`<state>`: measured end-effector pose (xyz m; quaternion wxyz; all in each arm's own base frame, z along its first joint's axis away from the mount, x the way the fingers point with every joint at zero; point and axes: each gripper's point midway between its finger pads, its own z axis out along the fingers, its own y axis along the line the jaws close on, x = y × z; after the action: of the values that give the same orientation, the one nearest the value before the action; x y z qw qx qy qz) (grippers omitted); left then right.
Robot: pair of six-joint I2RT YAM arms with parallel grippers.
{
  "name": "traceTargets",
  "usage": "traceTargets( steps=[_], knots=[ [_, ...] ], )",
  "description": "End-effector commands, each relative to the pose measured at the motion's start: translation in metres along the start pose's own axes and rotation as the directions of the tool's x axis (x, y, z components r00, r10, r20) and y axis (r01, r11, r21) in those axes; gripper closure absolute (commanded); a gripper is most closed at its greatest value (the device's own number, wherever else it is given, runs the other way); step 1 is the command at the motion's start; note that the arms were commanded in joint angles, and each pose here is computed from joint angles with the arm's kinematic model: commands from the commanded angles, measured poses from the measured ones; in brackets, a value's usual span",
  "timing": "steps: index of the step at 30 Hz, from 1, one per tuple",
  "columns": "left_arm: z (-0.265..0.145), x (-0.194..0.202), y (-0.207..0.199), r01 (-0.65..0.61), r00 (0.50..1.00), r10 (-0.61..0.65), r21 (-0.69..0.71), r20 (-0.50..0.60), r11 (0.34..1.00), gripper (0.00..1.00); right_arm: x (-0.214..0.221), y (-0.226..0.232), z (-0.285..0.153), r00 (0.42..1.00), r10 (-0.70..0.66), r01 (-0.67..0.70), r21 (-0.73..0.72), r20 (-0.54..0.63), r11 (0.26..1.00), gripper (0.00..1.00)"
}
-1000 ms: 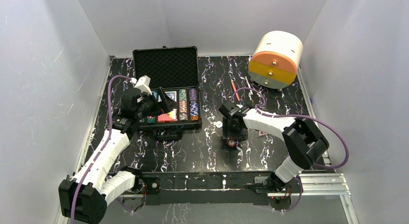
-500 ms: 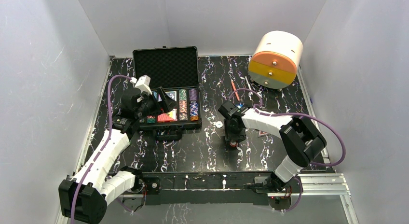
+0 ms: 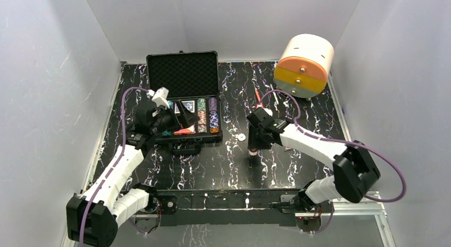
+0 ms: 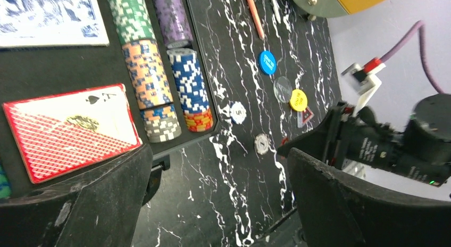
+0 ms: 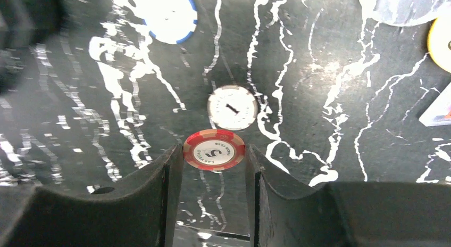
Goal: Pack up texas hold em set
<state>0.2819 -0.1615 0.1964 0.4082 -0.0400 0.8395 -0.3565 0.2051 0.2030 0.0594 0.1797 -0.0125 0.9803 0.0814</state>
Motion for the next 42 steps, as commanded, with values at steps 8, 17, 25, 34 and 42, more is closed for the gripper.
traceTargets(
  steps=[8,17,25,34,42],
  knots=[
    [0.011,0.048,-0.036,0.046,0.996,-0.03,0.187,-0.087,0.981,0.02,-0.042,0.064,-0.043,0.899,0.43,-0.373,-0.366,0.084,0.853,0.56],
    [0.035,0.102,-0.079,0.022,0.991,0.025,0.341,-0.131,0.94,0.19,-0.055,0.086,-0.064,0.829,0.559,-0.494,-0.459,0.007,0.739,0.56],
    [0.049,0.105,-0.097,-0.023,0.991,0.073,0.396,-0.11,0.918,0.4,-0.051,0.106,-0.072,0.826,0.555,-0.521,-0.514,-0.101,0.682,0.56],
    [0.055,0.101,-0.105,-0.021,0.996,0.057,0.409,-0.075,0.912,0.5,-0.049,0.12,-0.076,0.826,0.539,-0.532,-0.545,-0.165,0.648,0.55],
    [0.054,0.095,-0.108,-0.083,0.994,0.107,0.42,-0.034,0.904,0.78,-0.046,0.122,-0.074,0.807,0.555,-0.563,-0.543,-0.201,0.623,0.55]
  ],
)
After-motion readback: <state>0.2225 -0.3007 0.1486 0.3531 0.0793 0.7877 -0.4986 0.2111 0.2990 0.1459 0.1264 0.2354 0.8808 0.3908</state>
